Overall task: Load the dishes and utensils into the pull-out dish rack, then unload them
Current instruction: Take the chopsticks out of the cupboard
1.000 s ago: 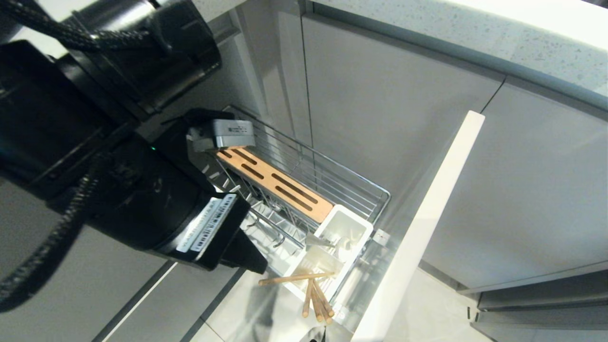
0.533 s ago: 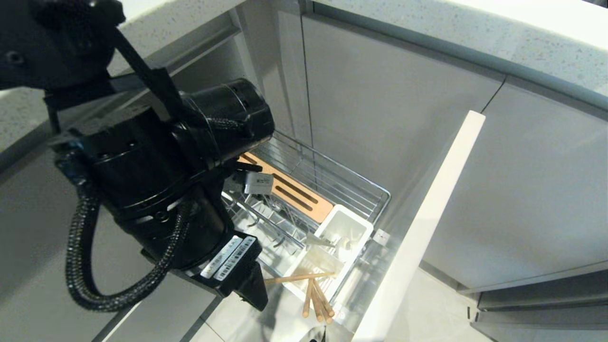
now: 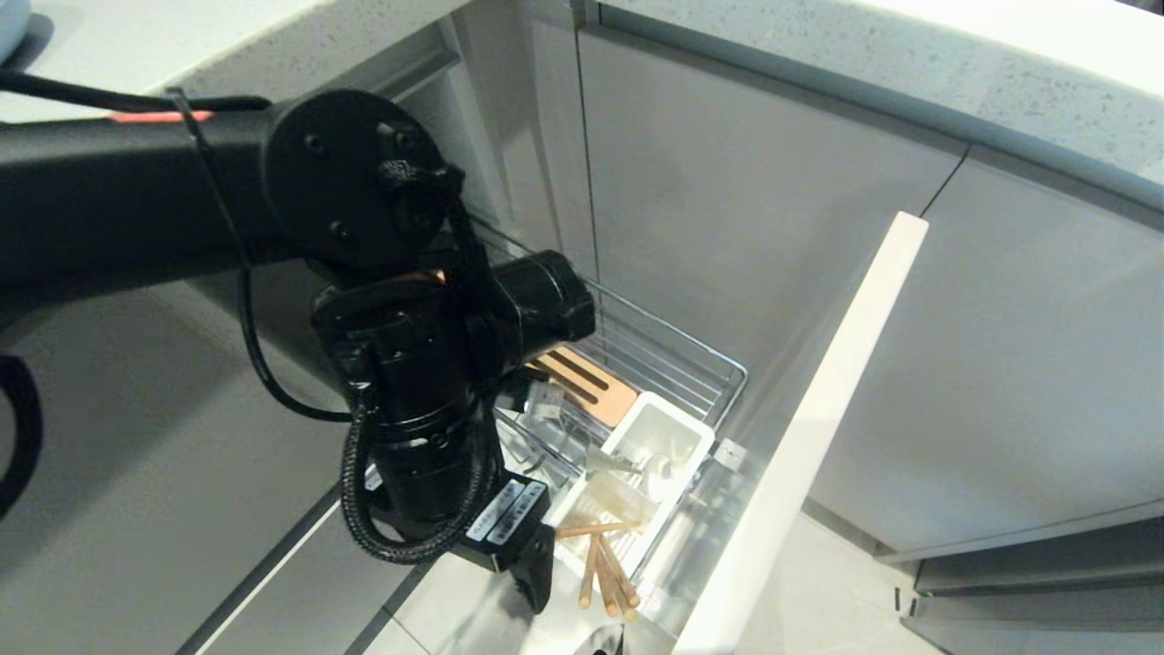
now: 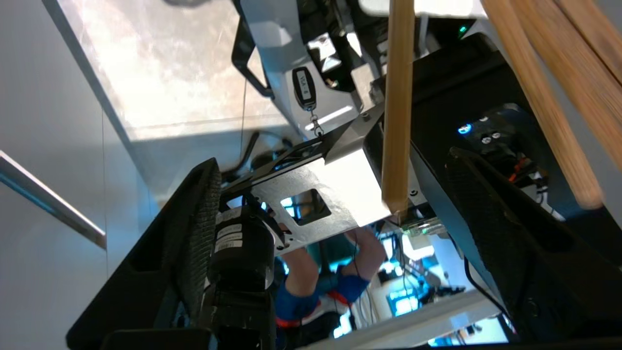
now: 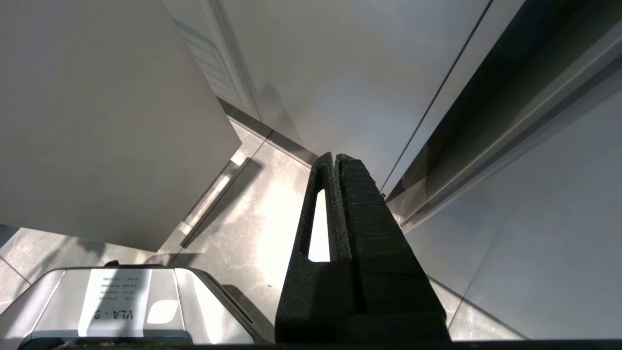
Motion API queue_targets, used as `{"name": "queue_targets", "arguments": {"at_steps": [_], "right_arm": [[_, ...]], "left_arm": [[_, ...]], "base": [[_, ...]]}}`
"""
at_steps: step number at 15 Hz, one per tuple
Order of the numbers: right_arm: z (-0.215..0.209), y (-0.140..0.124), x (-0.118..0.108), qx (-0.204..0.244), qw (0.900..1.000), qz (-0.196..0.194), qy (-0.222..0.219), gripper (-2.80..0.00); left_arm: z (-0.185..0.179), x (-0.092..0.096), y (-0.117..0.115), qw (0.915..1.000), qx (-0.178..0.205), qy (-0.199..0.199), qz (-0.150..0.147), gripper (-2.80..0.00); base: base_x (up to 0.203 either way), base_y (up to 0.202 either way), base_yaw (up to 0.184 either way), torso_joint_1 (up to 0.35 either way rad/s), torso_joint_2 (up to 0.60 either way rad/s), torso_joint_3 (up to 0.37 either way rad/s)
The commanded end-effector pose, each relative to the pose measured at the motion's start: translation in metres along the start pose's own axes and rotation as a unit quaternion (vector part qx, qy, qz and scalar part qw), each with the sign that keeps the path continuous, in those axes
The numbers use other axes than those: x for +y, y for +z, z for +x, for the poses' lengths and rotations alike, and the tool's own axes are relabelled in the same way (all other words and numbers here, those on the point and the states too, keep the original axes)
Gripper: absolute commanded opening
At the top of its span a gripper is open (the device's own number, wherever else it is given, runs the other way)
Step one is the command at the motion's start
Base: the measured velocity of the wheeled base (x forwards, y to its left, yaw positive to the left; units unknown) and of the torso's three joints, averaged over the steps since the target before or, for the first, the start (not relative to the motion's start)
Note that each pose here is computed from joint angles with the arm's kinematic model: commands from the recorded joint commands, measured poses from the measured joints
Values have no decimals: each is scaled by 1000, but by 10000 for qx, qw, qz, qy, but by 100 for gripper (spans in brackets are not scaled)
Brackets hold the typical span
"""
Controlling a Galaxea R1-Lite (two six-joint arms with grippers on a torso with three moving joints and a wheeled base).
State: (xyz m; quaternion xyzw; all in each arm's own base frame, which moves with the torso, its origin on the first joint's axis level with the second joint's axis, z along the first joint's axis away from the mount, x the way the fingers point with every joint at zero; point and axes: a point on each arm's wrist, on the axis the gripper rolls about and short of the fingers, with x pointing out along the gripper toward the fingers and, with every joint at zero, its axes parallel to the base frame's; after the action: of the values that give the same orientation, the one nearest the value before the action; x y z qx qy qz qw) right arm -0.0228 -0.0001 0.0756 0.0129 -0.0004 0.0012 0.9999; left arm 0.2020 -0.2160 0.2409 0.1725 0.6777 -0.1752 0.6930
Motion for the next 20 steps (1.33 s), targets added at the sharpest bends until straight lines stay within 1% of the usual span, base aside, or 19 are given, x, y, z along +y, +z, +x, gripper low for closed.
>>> {"name": "queue_targets", "arguments": {"at_steps": [1, 3, 5, 10, 11, 20], "right_arm": [[0, 0, 0, 4, 10000, 2, 3, -280], [0, 0, 0, 9, 10000, 2, -1, -280], [0, 0, 0, 4, 10000, 2, 2, -280], [0, 0, 0, 8, 10000, 2, 3, -280], [0, 0, 0, 4, 10000, 2, 4, -280], [0, -1, 0, 12, 10000, 2, -4, -280]], "left_arm": [[17, -1, 13, 9995, 289, 99, -58, 0], [24, 1, 19, 9992, 361, 122, -111, 0], [29, 2, 23, 9989, 456, 138, -34, 0], [31, 2, 25, 9988, 471, 134, -27, 0], [31, 2, 25, 9988, 464, 132, -26, -280], [26, -2, 21, 9992, 385, 85, 33, -280]], "base": [[0, 0, 0, 0, 0, 0], [0, 0, 0, 0, 0, 0], [0, 0, 0, 0, 0, 0], [0, 0, 0, 0, 0, 0], [0, 0, 0, 0, 0, 0], [0, 0, 0, 0, 0, 0]]}}
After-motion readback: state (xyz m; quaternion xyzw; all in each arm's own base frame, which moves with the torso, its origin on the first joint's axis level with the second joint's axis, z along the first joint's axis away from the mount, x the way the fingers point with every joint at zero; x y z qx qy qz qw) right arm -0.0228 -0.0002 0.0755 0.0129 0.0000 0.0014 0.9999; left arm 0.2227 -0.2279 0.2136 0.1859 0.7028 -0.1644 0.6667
